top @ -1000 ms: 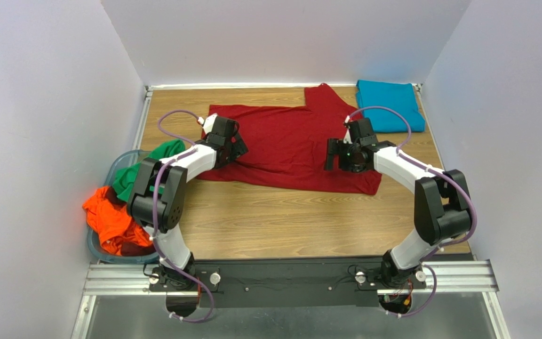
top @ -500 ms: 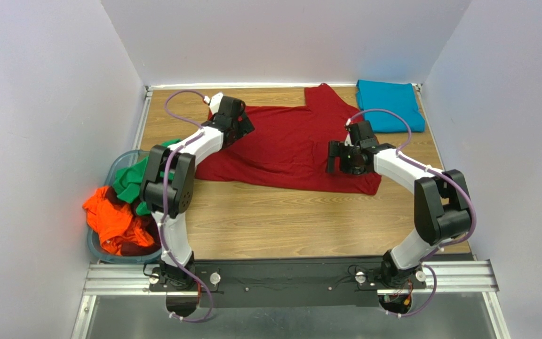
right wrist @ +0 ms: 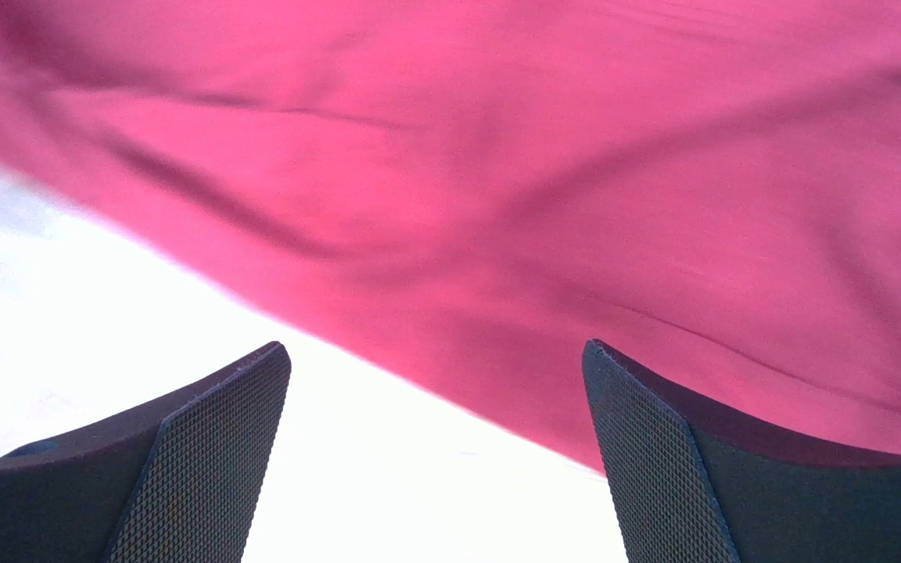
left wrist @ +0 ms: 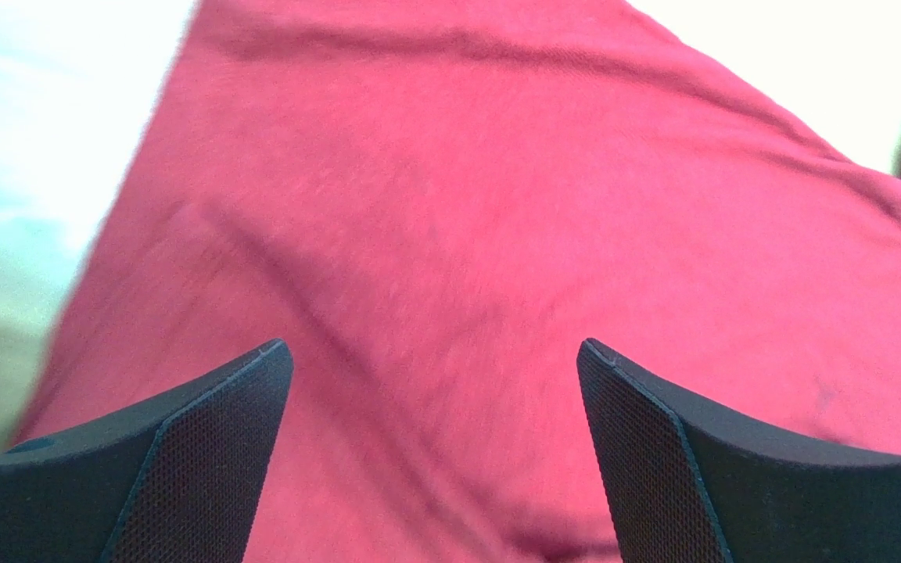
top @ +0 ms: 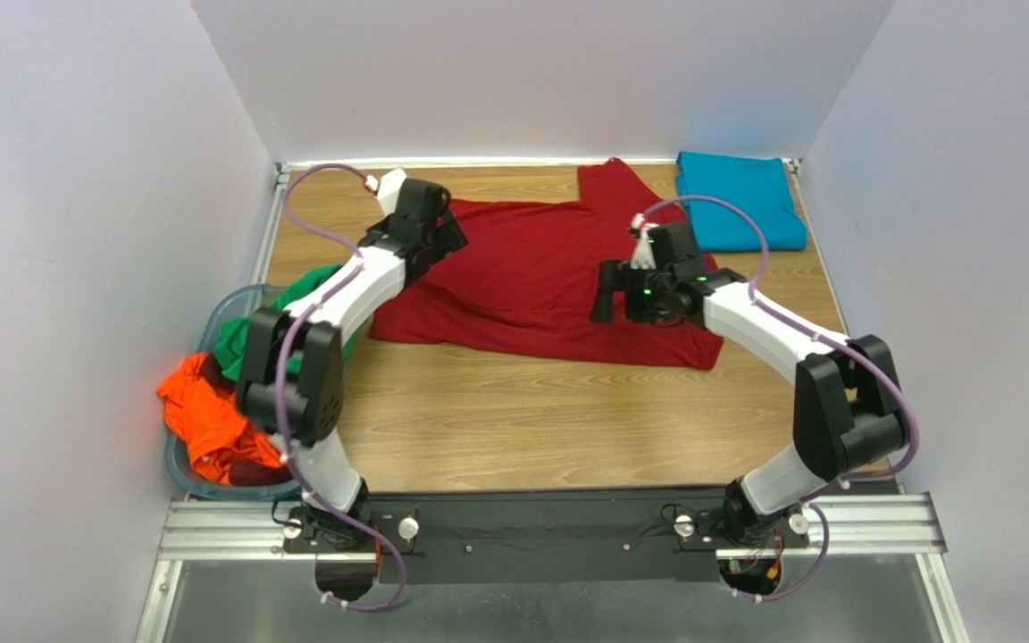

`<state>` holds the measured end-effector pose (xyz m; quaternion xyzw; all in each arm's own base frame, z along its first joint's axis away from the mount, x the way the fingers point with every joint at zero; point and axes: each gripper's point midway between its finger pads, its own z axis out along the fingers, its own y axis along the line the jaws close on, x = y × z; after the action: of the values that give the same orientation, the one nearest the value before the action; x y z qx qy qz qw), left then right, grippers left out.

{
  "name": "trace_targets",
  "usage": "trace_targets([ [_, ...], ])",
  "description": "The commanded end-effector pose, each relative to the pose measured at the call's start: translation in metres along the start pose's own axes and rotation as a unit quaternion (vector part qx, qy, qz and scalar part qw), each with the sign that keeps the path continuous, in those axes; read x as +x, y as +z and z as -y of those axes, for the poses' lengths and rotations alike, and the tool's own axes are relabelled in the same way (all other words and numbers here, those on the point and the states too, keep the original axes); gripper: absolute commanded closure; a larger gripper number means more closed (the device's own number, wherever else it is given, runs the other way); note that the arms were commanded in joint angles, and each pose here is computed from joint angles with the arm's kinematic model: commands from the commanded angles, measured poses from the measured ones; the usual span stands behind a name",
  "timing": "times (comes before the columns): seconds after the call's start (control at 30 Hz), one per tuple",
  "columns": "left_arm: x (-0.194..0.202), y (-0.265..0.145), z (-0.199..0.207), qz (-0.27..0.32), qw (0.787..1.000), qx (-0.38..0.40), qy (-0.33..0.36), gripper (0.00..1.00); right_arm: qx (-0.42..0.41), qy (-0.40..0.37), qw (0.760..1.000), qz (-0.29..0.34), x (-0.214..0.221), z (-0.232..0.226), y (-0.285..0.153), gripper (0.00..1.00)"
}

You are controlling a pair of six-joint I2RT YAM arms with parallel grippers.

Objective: Fold and stack the t-shirts
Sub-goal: Fold the tshirt

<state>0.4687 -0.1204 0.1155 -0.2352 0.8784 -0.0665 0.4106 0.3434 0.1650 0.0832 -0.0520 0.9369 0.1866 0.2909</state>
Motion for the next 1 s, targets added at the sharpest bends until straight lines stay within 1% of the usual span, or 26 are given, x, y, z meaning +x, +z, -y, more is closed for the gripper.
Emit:
trace_targets([
  [0.0, -0.012, -0.032, -0.017, 0.03, 1.0, -0.005, -0.003, 0.02, -0.077, -0.05, 0.996, 0.003, -0.012, -0.065, 0.009, 0.0],
  [0.03, 0.0, -0.035, -0.026, 0.019, 1.0, -0.008, -0.002, 0.02, -0.09, -0.065, 0.994, -0.003, -0.007, -0.084, 0.013, 0.0],
  [0.07, 0.008, -0.035, -0.026, 0.01, 1.0, 0.002, -0.003, 0.02, -0.101, -0.075, 0.992, 0.005, -0.016, -0.099, 0.015, 0.0],
  [0.1, 0.015, -0.035, -0.03, 0.003, 1.0, 0.003, -0.003, 0.02, -0.101, -0.082, 0.992, 0.001, -0.015, -0.106, 0.021, 0.0],
  [0.13, 0.035, -0.033, -0.038, -0.02, 1.0, 0.004, -0.002, 0.02, -0.084, -0.101, 0.991, -0.008, -0.009, -0.111, 0.037, 0.0],
  [0.17, 0.044, -0.032, -0.039, -0.03, 1.0, 0.009, -0.003, 0.02, -0.071, -0.113, 0.991, -0.004, -0.012, -0.112, 0.044, 0.0],
  [0.2, 0.047, -0.029, -0.04, -0.026, 1.0, 0.012, -0.005, 0.02, -0.056, -0.126, 0.99, 0.0, -0.015, -0.11, 0.051, 0.0],
  [0.23, 0.054, -0.025, -0.044, -0.03, 0.999, 0.009, -0.003, 0.02, -0.032, -0.159, 0.987, 0.019, -0.029, -0.11, 0.059, 0.0],
  [0.27, 0.063, -0.021, -0.05, -0.037, 0.999, 0.003, -0.001, 0.02, -0.004, -0.172, 0.985, 0.01, -0.026, -0.1, 0.076, 0.0],
  [0.3, 0.072, -0.021, -0.044, -0.059, 0.998, 0.025, 0.004, 0.02, 0.01, -0.198, 0.98, 0.021, -0.037, -0.099, 0.082, 0.0],
  [0.33, 0.074, -0.02, -0.044, -0.061, 0.998, 0.026, 0.005, 0.02, 0.02, -0.209, 0.978, 0.009, -0.031, -0.093, 0.095, 0.0],
  [0.4, 0.076, -0.017, -0.047, -0.06, 0.998, 0.02, 0.006, 0.02, 0.034, -0.22, 0.975, 0.006, -0.034, -0.089, 0.105, 0.0],
  [0.47, 0.08, -0.014, -0.054, -0.061, 0.998, 0.005, 0.006, 0.02, 0.025, -0.241, 0.97, -0.003, -0.03, -0.091, 0.114, 0.0],
  [0.57, 0.09, -0.009, -0.065, -0.072, 0.997, -0.01, 0.011, 0.02, 0.015, -0.263, 0.965, -0.011, -0.021, -0.101, 0.119, 0.0],
  [0.6, 0.092, -0.008, -0.068, -0.074, 0.997, -0.013, 0.01, 0.02, 0.02, -0.282, 0.959, -0.015, -0.017, -0.099, 0.122, 0.0],
  [0.67, 0.101, -0.004, -0.073, -0.086, 0.996, -0.019, 0.011, 0.02, 0.036, -0.294, 0.955, -0.011, -0.016, -0.1, 0.123, 0.0],
  [0.77, 0.113, 0.002, -0.079, -0.102, 0.994, -0.026, 0.017, 0.02, 0.074, -0.29, 0.954, 0.009, -0.03, -0.094, 0.118, 0.0],
  [0.83, 0.113, 0.003, -0.084, -0.105, 0.994, -0.037, 0.02, 0.02, 0.097, -0.286, 0.953, 0.03, -0.045, -0.093, 0.111, 0.0],
  [0.9, 0.111, 0.003, -0.086, -0.1, 0.994, -0.043, 0.017, 0.02, 0.098, -0.288, 0.952, 0.039, -0.051, -0.095, 0.107, 0.0],
  [0.97, 0.112, 0.002, -0.088, -0.103, 0.994, -0.043, 0.016, 0.02, 0.078, -0.294, 0.952, 0.042, -0.054, -0.104, 0.102, 0.0],
])
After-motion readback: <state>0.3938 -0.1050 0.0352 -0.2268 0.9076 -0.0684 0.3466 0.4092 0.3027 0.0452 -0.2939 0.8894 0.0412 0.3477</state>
